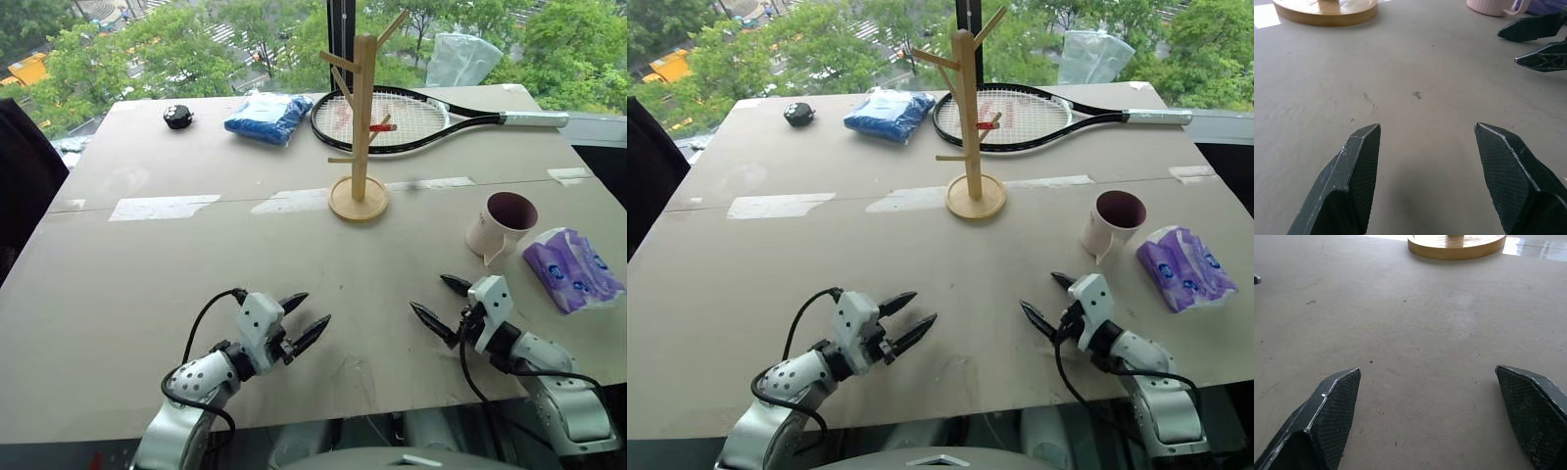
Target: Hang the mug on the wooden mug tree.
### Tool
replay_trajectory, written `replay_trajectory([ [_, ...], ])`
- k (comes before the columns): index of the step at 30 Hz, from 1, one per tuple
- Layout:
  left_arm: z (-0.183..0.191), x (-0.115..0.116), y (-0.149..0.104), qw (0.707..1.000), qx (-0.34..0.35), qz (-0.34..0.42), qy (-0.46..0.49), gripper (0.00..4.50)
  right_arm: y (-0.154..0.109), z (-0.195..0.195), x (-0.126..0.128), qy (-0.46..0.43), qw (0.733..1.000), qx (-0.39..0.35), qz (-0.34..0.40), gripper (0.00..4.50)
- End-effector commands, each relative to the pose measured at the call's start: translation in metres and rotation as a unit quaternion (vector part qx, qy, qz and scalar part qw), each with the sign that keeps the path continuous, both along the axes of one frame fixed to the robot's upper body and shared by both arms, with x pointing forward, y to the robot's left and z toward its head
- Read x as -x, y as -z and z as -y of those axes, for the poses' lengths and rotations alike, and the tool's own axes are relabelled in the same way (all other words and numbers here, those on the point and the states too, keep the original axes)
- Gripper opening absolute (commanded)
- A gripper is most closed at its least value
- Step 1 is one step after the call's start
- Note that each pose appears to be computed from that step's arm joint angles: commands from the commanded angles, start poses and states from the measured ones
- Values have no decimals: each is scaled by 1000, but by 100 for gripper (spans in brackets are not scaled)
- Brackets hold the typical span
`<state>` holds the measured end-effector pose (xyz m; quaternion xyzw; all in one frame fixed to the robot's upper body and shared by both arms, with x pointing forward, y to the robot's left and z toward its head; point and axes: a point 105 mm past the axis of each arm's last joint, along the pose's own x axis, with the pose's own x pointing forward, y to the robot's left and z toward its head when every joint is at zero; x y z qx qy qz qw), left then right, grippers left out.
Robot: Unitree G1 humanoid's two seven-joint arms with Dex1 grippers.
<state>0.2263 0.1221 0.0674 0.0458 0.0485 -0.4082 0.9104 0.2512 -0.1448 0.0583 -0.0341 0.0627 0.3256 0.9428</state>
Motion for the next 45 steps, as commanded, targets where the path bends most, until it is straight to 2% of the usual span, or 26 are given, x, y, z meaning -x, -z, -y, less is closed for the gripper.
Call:
replay_trajectory([
  [1,8,-3,-13,998,-3,28,50,314,-12,9,3,59,998,4,30,445],
  [6,14,-14,-26,991,-21,53,120,314,-20,19,12,142,989,1,46,445],
  [10,20,-28,-47,980,-25,75,184,314,-32,38,13,255,964,12,74,445],
  [13,24,-33,-58,972,-27,85,217,314,-43,48,10,308,946,22,97,445],
  [20,23,-47,-61,970,-36,97,221,314,-43,61,-5,382,919,24,96,445],
  [25,21,-44,-66,968,-38,102,225,314,-40,70,-17,421,902,2,93,445],
  [32,20,-36,-70,964,-34,97,245,314,-34,77,-29,429,898,3,95,445],
  [33,20,-36,-70,964,-33,97,246,314,-34,77,-31,428,898,4,97,392],
  [34,20,-35,-70,964,-33,97,246,314,-34,76,-32,428,899,3,98,364],
  [41,22,-32,-70,964,-30,97,245,314,-36,71,-38,419,902,-7,104,23],
  [45,22,-30,-70,965,-31,96,242,314,-35,72,-40,418,902,-9,103,2],
])
